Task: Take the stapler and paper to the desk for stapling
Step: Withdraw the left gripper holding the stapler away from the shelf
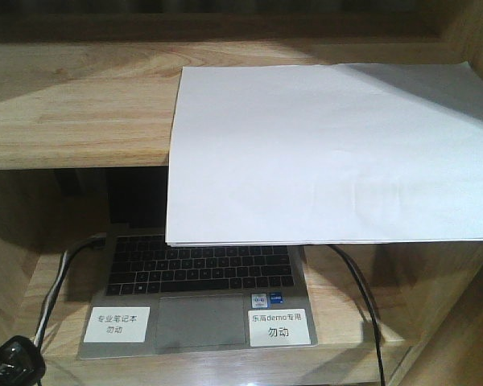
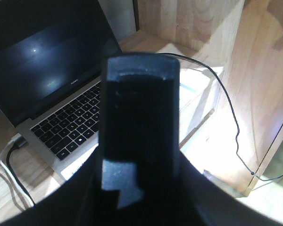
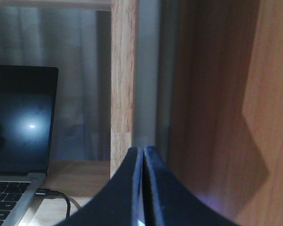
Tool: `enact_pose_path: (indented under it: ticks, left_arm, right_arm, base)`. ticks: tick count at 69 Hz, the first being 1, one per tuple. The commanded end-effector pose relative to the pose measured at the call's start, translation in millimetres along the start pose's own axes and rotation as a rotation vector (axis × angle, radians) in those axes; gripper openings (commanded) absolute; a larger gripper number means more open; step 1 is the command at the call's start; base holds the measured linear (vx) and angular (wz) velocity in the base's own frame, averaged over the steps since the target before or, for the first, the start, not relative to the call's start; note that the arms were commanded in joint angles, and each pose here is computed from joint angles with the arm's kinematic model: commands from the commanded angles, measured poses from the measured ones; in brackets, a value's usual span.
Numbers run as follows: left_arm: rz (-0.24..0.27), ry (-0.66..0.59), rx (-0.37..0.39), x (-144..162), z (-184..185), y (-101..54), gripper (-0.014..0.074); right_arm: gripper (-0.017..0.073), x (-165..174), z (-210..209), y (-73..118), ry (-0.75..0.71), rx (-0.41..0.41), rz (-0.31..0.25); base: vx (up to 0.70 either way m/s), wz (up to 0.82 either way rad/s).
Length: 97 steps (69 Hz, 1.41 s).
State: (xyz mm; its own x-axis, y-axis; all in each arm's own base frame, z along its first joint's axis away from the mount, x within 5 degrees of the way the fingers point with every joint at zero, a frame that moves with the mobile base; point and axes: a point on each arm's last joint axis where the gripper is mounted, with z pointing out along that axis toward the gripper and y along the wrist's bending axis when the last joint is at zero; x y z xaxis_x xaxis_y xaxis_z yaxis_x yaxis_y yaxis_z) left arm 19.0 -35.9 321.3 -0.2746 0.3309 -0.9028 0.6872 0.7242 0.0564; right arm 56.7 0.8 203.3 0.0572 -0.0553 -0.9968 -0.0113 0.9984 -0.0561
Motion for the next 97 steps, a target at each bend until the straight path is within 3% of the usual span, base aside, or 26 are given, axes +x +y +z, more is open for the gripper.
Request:
enact_pose_path:
  ticks: [1, 19, 24, 31, 38, 44, 45, 51, 55, 67, 85, 97]
  left_arm:
    - [-0.016, -0.131, -0.018, -18, -5, 2.0, -0.0006]
    - [-0.016, -0.130, -0.018, -18, -5, 1.9, -0.0006]
    - [-0.016, -0.131, -0.018, -18, -5, 2.0, -0.0006]
    - [-0.016, -0.131, -0.018, -18, -5, 2.0, -0.0006]
    - [-0.016, -0.131, -0.018, -18, -5, 2.0, -0.0006]
    - [-0.016, -0.131, -0.018, -18, -5, 2.0, -0.0006]
    - [-0.016, -0.131, -0.018, -18, -5, 2.0, -0.0006]
    - [-0.016, -0.131, -0.018, -18, -5, 2.0, -0.0006]
    - [-0.016, -0.131, -0.018, -18, -5, 2.0, -0.0006]
    - [-0.016, -0.131, -0.018, -18, -5, 2.0, -0.0006]
    - [-0.016, -0.131, -0.018, -18, -5, 2.0, -0.0006]
    - [-0.016, -0.131, -0.018, -18, -5, 2.0, -0.0006]
  right_arm:
    - [-0.0010, -6, -1, 0.1, -0.077, 0.003, -0.009]
    - [-0.0010, -6, -1, 0.1, -0.081, 0.003, -0.016]
    - [-0.0010, -6, -1, 0.3, -0.086, -0.002, 0.024]
    - [-0.0010, -7, -1, 0.4, -0.092, -0.010, 0.183]
    - [-0.0010, -8, -1, 0.7, -0.096, -0.030, 0.504]
    - [-0.0010, -8, -1, 1.1, -0.094, -0.046, 0.718]
    - [-0.0010, -8, -1, 1.2, -0.092, -0.050, 0.775]
    - [-0.0008, -4, -1, 0.7, -0.055, -0.036, 1.001]
    - [0.0000, -2, -1, 0.2, -0.034, -0.020, 1.099]
    - [0.0112, -3, -1, 3.7, -0.006, -0.082, 1.091]
    - [0.0432, -9, -5, 19.1, 0.093, -0.367, 1.111]
    - [0.0549, -18, -10, 26.9, 0.085, -0.565, 1.122]
  base:
    - [0.00, 0.00]
    - [0.00, 0.00]
    - [0.00, 0.00]
    - [0.00, 0.00]
    - [0.00, 0.00]
    - [0.00, 0.00]
    - [0.00, 0.00]
    - [0.00, 0.00]
    - [0.00, 0.00]
    - [0.00, 0.00]
    - [0.00, 0.00]
    - [0.00, 0.00]
